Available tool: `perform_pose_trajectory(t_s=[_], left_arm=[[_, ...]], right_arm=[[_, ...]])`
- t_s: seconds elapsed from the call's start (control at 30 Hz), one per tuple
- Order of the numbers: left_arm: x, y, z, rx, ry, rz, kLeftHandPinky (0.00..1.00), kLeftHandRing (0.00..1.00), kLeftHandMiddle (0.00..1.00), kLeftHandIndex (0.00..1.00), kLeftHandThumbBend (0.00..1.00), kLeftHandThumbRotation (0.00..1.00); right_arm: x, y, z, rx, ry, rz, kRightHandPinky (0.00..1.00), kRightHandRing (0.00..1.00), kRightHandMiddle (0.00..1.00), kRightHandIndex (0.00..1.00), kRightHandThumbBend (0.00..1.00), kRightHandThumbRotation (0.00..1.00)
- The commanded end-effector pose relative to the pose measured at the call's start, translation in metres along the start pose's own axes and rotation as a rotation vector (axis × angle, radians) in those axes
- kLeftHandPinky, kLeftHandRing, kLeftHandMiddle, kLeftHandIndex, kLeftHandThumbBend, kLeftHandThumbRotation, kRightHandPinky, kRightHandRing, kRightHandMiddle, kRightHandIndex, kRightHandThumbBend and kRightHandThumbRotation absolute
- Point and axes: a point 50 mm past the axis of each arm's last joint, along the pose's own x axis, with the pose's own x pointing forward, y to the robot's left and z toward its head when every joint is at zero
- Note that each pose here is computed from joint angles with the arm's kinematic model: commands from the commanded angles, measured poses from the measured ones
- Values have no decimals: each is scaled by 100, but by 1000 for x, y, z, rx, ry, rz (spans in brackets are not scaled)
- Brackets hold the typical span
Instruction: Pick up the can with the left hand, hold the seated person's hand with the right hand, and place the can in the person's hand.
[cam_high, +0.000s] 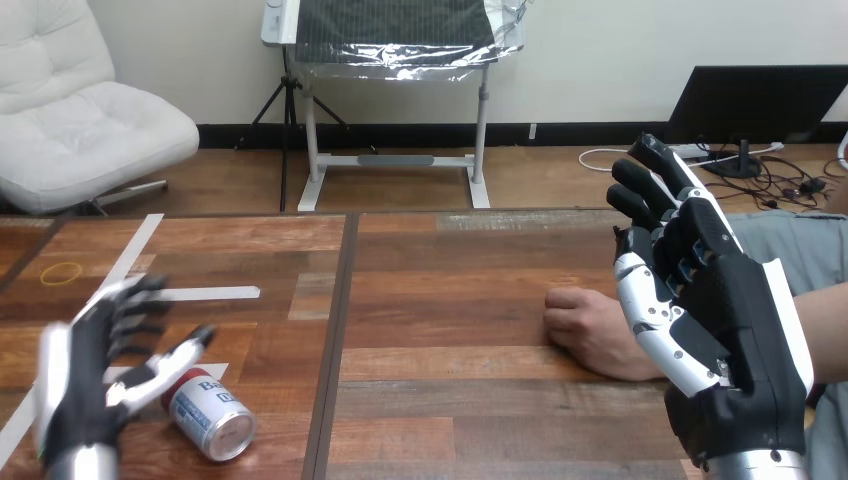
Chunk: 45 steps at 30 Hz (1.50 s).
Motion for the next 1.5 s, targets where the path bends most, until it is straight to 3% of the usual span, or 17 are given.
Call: perform_pose_trajectory(t_s=[0.0,0.27,0.57,1.1,1.47], left_arm=[[13,-8,11,-50,-32,13,57,62,67,69,66,21],[12,-17,6,-84,9,-2,55,61,66,68,71,25],[12,-25,6,-79,11,-28,52,59,65,68,72,28],[12,-33,11,-86,-7,-64,53,60,66,69,69,22],[13,-28,12,-64,-33,-87,53,60,66,69,68,19]], right_arm=[[8,2,16,17,-100,4,100,90,89,90,0,0],[8,2,16,17,-102,7,100,90,89,90,0,0],[8,1,17,14,-99,-3,99,88,87,88,0,0],[8,0,18,14,-101,-4,99,88,87,88,0,0],[9,0,17,10,-100,-7,98,88,87,88,0,0]])
